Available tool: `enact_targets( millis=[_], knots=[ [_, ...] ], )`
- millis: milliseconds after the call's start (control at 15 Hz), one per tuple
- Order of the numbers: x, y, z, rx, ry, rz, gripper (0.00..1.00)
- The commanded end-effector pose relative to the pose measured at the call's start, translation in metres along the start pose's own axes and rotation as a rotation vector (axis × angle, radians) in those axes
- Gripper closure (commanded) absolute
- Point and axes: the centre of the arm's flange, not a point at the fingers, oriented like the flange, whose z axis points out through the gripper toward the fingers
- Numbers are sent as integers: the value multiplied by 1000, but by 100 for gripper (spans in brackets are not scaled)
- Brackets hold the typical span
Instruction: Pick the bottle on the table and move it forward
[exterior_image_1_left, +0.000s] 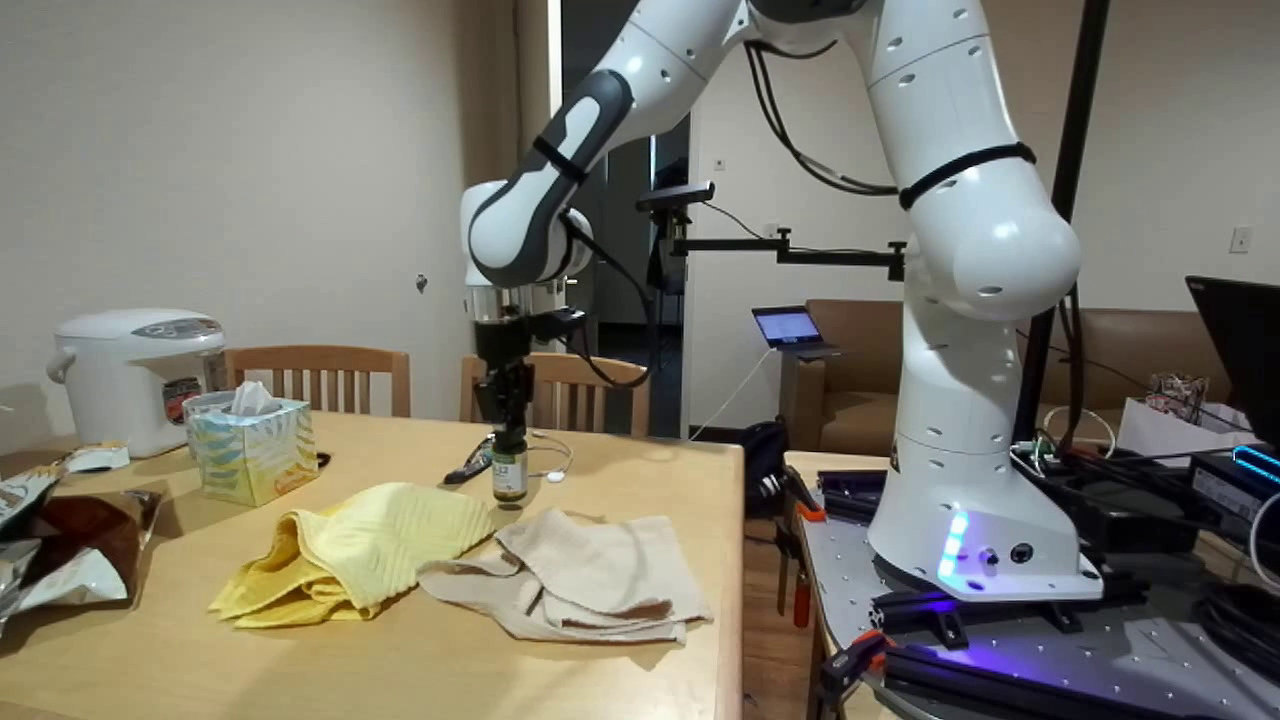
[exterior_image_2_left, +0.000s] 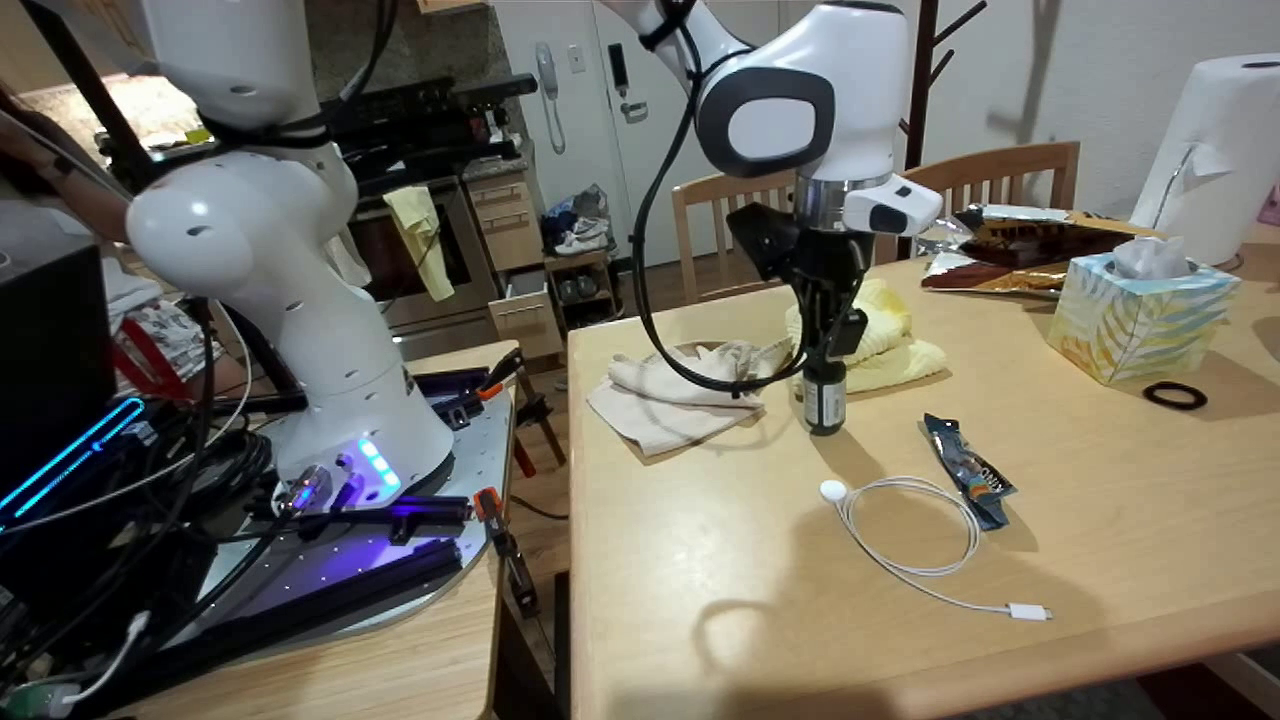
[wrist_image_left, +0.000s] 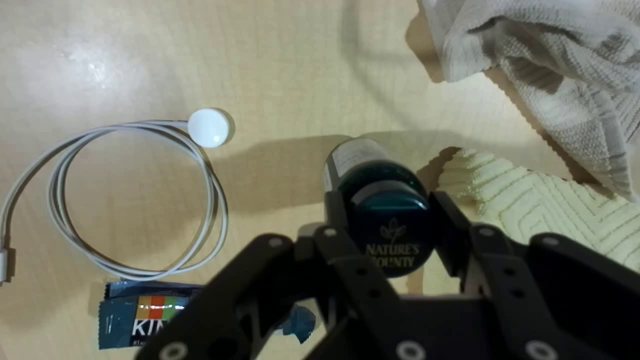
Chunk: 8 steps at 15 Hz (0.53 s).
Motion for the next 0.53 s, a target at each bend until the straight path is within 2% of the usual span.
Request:
enact_targets(
  millis=[0,467],
  knots=[
    [-3,-4,-32,3,7,1,81],
    [13,-13,-78,-4,4,2,81]
  ],
)
